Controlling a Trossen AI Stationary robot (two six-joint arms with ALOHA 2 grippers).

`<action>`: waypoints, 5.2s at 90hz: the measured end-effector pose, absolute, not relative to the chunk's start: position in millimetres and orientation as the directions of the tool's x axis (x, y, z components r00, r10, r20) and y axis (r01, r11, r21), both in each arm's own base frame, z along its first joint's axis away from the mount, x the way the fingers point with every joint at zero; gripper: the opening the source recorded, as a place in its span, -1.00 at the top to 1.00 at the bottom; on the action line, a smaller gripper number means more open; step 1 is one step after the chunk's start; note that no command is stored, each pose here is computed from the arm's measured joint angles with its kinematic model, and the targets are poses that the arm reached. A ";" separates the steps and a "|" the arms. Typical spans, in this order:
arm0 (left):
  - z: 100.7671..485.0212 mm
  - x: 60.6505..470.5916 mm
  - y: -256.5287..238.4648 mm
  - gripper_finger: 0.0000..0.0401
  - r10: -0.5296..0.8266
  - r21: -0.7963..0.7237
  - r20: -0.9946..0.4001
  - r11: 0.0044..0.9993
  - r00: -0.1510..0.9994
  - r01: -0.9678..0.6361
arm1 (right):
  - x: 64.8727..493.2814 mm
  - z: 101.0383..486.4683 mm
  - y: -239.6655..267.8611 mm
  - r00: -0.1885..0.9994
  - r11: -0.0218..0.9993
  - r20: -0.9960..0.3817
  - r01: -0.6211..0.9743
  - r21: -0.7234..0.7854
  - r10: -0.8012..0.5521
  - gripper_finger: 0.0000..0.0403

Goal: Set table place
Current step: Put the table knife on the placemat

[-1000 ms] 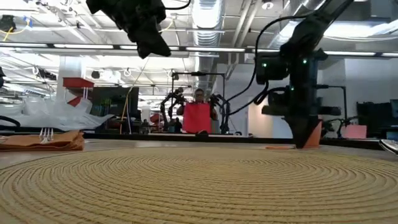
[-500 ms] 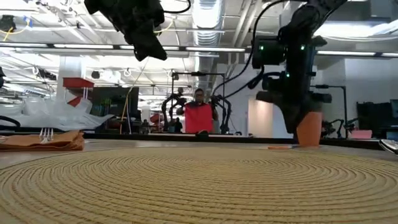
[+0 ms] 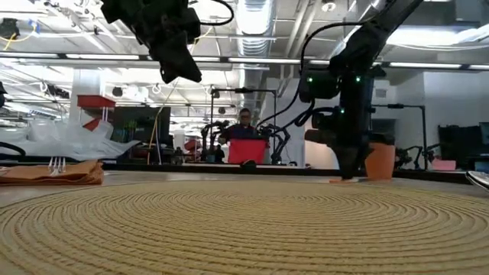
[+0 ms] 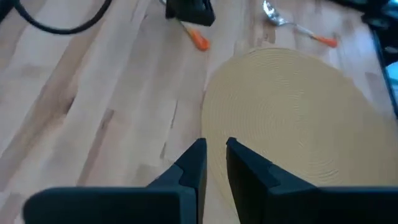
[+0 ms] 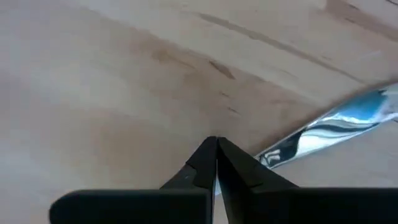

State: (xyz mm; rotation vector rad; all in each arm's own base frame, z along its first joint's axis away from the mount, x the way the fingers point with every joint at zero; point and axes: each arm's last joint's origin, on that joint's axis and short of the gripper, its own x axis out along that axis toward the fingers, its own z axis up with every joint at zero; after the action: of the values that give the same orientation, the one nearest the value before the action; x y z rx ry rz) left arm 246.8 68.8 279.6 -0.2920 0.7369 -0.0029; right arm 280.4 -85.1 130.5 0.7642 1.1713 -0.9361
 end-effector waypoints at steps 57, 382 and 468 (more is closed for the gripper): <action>182.2 347.5 13.1 1.00 -0.682 -0.668 -0.450 0.686 0.577 0.289 | 257.4 199.4 -52.2 0.276 0.523 -0.938 0.843 0.131 -0.210 1.00; 113.6 359.6 22.5 1.00 -0.475 -0.559 -0.678 0.829 0.561 0.027 | 260.1 122.3 41.8 0.010 0.807 -0.999 0.589 0.046 0.050 0.99; 113.3 358.9 28.7 1.00 -0.465 -0.556 -0.681 0.831 0.566 0.014 | 264.2 182.1 73.1 0.214 0.889 -0.958 0.377 0.261 0.191 1.00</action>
State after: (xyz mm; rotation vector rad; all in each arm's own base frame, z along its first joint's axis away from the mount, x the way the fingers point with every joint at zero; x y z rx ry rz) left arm 358.9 28.7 113.3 -0.5360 0.9364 -0.2980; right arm 264.2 73.1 182.1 0.4981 1.3658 -0.1371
